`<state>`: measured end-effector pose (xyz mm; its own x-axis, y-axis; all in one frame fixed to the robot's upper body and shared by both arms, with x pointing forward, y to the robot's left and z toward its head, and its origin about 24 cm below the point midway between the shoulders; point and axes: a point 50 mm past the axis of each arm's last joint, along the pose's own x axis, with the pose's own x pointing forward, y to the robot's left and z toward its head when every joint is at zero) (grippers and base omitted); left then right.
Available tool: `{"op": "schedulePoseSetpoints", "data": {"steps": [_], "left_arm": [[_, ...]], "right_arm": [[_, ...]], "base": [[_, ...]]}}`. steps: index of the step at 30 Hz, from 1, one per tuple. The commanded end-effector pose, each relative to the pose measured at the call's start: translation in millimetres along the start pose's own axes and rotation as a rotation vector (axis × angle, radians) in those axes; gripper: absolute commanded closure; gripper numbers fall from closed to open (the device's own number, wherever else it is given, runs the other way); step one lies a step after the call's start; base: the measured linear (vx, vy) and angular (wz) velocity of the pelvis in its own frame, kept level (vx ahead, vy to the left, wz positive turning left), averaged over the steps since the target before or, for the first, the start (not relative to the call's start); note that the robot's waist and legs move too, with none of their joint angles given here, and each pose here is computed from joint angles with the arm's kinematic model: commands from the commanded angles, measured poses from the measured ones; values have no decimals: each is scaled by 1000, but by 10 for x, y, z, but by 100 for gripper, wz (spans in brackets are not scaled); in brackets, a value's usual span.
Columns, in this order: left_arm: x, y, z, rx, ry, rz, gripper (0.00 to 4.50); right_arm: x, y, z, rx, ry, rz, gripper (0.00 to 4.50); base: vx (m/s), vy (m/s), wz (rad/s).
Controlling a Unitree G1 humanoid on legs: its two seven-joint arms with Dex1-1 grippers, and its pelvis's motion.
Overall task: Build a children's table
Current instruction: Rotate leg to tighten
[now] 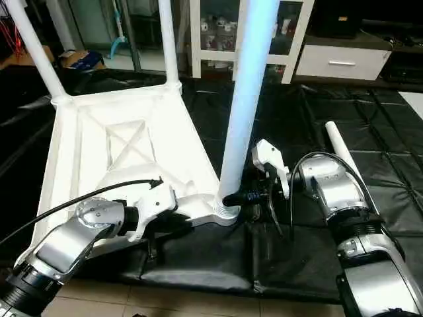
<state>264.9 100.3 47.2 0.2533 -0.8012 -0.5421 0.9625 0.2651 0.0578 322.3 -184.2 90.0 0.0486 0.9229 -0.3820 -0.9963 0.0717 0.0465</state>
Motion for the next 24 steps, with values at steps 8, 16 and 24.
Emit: {"op": "schedulePoseSetpoints", "data": {"steps": [8, 16, 24], "left_arm": [[58, -90, -26, -6, 8, -51, 450], [154, 57, 20, -110, -38, 126, 450], [304, 290, 154, -172, -32, 331, 450]], "right_arm": [[42, 11, -45, 36, -72, -44, 259], [197, -21, -285, 125, -157, -353, 260], [575, -128, -416, 212, -161, -761, 261]], "base": [[0, 0, 0], [0, 0, 0], [0, 0, 0]]}}
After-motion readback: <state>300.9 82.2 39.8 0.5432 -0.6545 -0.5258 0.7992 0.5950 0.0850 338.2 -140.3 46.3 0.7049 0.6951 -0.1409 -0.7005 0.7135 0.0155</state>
